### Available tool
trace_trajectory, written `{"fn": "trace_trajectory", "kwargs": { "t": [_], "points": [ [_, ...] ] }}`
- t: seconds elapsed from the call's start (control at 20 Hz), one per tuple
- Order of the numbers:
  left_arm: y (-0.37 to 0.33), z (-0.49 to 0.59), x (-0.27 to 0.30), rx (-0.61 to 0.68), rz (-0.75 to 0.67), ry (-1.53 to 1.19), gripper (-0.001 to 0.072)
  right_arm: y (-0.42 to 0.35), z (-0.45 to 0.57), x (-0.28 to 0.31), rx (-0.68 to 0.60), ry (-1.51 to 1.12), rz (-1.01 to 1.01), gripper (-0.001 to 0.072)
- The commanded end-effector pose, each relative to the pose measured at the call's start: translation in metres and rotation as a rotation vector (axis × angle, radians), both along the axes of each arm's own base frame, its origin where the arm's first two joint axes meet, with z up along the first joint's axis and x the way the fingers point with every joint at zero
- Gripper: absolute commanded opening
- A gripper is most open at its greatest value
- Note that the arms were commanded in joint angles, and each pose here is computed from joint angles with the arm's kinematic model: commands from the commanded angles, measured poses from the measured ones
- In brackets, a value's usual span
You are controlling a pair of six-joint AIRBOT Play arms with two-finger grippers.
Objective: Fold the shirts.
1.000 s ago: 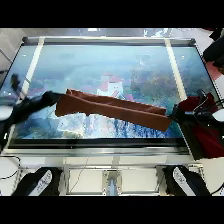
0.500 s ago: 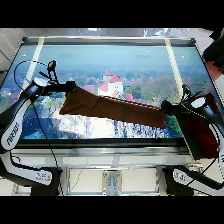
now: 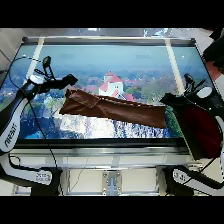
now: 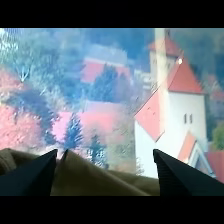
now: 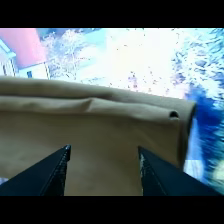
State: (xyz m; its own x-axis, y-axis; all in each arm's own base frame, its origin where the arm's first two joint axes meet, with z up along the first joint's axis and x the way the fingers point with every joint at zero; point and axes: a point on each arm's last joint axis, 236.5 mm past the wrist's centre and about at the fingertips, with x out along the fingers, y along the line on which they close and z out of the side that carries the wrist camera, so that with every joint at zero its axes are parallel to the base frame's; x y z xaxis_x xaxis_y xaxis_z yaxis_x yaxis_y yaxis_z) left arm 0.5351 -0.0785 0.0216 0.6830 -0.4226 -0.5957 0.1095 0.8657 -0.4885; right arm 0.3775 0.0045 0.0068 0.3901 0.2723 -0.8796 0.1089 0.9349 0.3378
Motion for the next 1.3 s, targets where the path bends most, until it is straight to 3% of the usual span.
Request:
{"fn": "trace_trajectory", "kwargs": {
  "t": [0.0,0.1,0.15,0.2,0.25,0.35,0.4,0.45,0.5,0.65,0.85,0.9,0.95,1.25],
  "points": [
    [0.002,0.074,-0.001,-0.108,0.051,-0.122,0.0707,-0.059,0.047,-0.041,-0.31,0.071,0.041,0.0475],
    [-0.002,0.102,-0.006,-0.114,0.046,-0.175,0.0707,-0.084,0.063,-0.063,-0.405,0.009,-0.024,0.0431],
    [-0.003,0.111,-0.009,-0.114,0.042,-0.191,0.0707,-0.091,0.064,-0.071,-0.408,-0.055,-0.093,0.0366],
    [-0.005,0.116,-0.011,-0.113,0.038,-0.202,0.0708,-0.096,0.06,-0.078,-0.39,-0.142,-0.2,0.0368],
    [-0.009,0.119,-0.012,-0.117,0.029,-0.205,0.0708,-0.096,0.051,-0.083,-0.313,-0.253,-0.357,0.0393],
    [-0.016,0.119,-0.013,-0.119,0.016,-0.203,0.0707,-0.094,0.027,-0.086,-0.017,-0.462,-0.749,0.0496],
    [-0.022,0.118,-0.014,-0.12,0.004,-0.202,0.0708,-0.097,0.007,-0.092,0.173,-0.491,-0.964,0.0492],
    [-0.028,0.118,-0.016,-0.121,-0.007,-0.201,0.0708,-0.098,-0.016,-0.099,0.266,-0.465,-1.074,0.0466],
    [-0.035,0.118,-0.017,-0.122,-0.02,-0.201,0.0708,-0.093,-0.036,-0.105,0.269,-0.405,-1.07,0.0444],
    [-0.047,0.118,-0.02,-0.124,-0.043,-0.199,0.0708,-0.058,-0.054,-0.099,0.168,-0.256,-0.743,0.0444],
    [-0.047,0.118,-0.02,-0.124,-0.044,-0.199,0.0708,-0.008,-0.06,-0.08,0.266,-0.016,-0.406,0.0459],
    [-0.047,0.118,-0.02,-0.123,-0.044,-0.199,0.0708,-0.003,-0.059,-0.075,0.29,0.021,-0.357,0.0539],
    [-0.047,0.118,-0.02,-0.124,-0.044,-0.199,0.0707,-0.003,-0.058,-0.067,0.299,0.044,-0.329,0.0551],
    [-0.052,0.116,-0.024,-0.129,-0.068,-0.183,0.0707,-0.045,-0.061,-0.053,0.124,0.114,-0.282,0.0548]
  ]
}}
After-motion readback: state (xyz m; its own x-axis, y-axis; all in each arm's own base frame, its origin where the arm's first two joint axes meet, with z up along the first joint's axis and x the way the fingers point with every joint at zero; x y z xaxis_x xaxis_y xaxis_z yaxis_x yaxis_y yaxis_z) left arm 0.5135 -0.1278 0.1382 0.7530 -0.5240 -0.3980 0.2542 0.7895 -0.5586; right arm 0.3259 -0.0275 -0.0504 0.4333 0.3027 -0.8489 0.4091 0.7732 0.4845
